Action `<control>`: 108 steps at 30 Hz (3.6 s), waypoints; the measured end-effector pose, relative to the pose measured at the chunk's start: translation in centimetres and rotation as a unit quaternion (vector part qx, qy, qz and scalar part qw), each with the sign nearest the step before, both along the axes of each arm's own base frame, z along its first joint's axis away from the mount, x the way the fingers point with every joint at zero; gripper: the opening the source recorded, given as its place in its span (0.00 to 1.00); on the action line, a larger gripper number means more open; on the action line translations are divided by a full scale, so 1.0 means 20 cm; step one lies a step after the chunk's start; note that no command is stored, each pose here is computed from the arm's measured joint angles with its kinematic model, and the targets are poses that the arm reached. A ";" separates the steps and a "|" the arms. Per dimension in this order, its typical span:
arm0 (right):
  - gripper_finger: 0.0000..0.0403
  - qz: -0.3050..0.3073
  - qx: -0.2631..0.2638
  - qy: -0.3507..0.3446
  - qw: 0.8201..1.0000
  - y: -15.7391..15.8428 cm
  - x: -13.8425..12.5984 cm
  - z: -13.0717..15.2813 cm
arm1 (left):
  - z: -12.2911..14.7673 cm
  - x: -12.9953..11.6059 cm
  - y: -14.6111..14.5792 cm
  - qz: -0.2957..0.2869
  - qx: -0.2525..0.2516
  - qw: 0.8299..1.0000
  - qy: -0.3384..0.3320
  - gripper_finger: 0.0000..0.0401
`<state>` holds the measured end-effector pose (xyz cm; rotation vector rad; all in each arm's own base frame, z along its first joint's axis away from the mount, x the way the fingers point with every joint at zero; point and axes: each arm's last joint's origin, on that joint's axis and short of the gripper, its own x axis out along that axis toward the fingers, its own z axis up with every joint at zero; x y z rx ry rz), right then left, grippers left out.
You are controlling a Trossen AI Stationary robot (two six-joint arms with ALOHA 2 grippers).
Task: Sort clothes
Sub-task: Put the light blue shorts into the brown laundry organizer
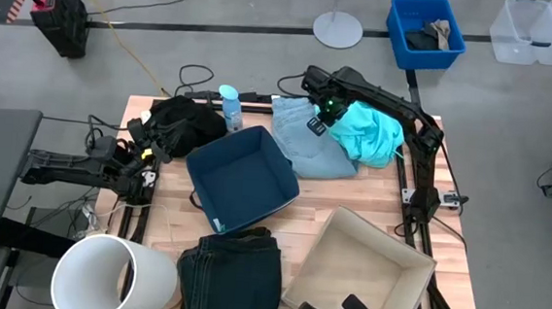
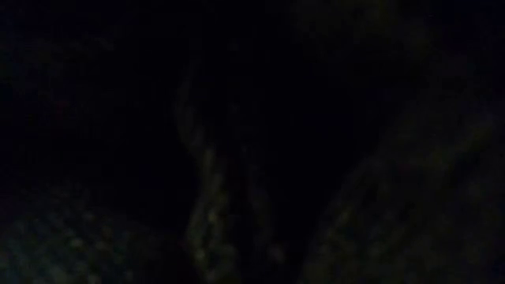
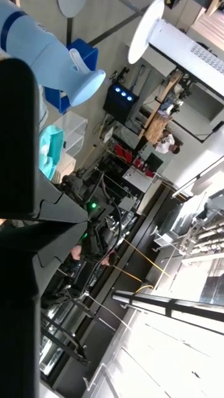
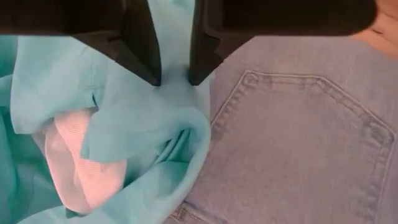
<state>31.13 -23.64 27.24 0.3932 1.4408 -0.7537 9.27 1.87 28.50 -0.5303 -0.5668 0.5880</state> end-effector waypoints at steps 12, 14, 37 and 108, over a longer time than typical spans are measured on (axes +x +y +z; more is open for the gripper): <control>0.02 -0.007 -0.004 0.001 1.000 0.00 -0.01 0.01 | 0.00 0.00 0.00 0.000 0.000 1.000 0.000 0.00; 0.02 -0.006 -0.004 0.000 1.000 0.00 -0.01 0.02 | 0.00 0.00 0.00 0.000 0.000 1.000 0.000 0.00; 0.00 -0.035 -0.110 -0.151 0.982 0.20 -0.23 0.52 | 0.00 0.00 0.00 0.000 -0.005 1.000 -0.003 0.00; 0.70 -0.197 0.046 0.032 0.979 0.05 -0.16 0.09 | -0.03 0.03 -0.01 -0.079 -0.024 0.997 0.006 0.00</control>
